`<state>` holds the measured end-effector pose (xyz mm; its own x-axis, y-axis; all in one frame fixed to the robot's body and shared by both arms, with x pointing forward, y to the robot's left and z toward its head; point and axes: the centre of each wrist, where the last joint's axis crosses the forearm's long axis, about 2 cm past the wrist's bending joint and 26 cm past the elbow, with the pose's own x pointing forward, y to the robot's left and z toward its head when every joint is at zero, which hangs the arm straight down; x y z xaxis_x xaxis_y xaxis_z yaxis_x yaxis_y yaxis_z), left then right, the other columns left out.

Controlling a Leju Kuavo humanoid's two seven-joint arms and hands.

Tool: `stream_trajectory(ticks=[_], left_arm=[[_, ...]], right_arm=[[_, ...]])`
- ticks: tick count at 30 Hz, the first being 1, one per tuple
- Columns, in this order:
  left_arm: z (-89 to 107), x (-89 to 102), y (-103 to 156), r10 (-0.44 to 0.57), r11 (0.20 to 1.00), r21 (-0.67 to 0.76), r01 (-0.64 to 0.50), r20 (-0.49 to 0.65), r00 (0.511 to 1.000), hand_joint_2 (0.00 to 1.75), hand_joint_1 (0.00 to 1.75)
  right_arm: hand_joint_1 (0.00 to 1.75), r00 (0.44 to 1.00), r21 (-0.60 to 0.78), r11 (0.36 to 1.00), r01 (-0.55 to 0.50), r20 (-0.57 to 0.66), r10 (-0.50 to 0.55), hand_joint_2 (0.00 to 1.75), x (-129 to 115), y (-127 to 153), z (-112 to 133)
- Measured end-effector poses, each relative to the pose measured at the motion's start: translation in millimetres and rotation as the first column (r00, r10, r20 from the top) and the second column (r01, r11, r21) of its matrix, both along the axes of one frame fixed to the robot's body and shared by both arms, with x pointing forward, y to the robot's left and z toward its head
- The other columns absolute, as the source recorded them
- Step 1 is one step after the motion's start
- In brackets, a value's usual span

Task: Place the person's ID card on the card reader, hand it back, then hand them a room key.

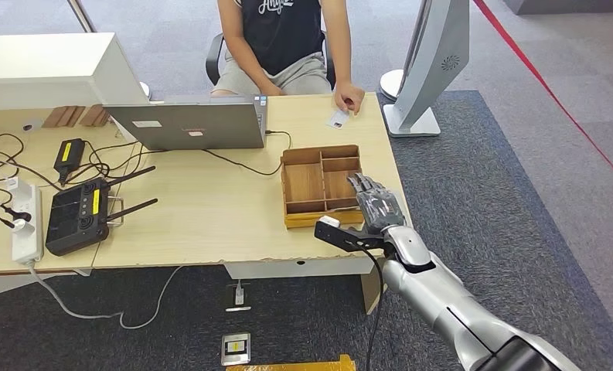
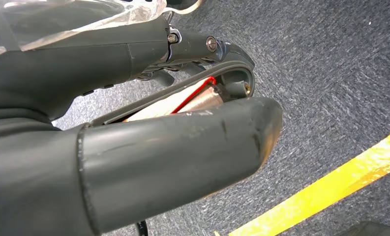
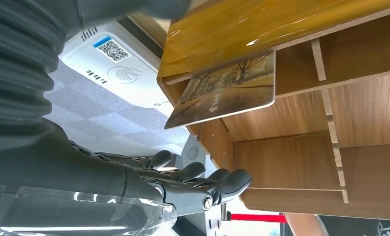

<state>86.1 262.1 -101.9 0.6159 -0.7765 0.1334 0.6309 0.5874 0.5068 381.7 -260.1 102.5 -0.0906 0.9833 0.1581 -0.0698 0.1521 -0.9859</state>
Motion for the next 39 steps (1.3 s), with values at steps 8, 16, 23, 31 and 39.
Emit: stream_trajectory(ticks=[8,16,23,31,39], left_arm=[[0.0,0.2,0.0,-0.005,1.0,0.001,0.005,0.001,1.0,0.0,0.0],[0.1,0.3,0.0,-0.006,1.0,0.001,0.006,0.002,1.0,0.0,0.0],[0.1,0.4,-0.1,-0.007,1.0,0.002,0.007,0.002,1.0,0.0,0.0],[0.1,0.4,-0.1,-0.007,1.0,0.002,0.007,0.002,1.0,0.0,0.0],[0.1,0.4,-0.3,-0.008,1.0,0.001,0.008,0.002,1.0,0.0,0.0]], right_arm=[[1.75,1.0,0.019,1.0,0.003,-0.019,-0.003,1.75,-0.7,-2.7,-3.3],[1.75,1.0,0.028,1.0,0.01,-0.02,-0.009,1.75,0.0,-2.8,-3.7],[1.75,1.0,0.029,1.0,0.011,-0.02,-0.011,1.75,0.3,-2.3,-3.9],[1.75,1.0,0.031,0.999,0.012,-0.022,-0.011,1.75,0.5,-1.4,-4.0],[1.75,1.0,0.034,0.999,0.012,-0.023,-0.011,1.75,0.6,-0.9,-4.0]])
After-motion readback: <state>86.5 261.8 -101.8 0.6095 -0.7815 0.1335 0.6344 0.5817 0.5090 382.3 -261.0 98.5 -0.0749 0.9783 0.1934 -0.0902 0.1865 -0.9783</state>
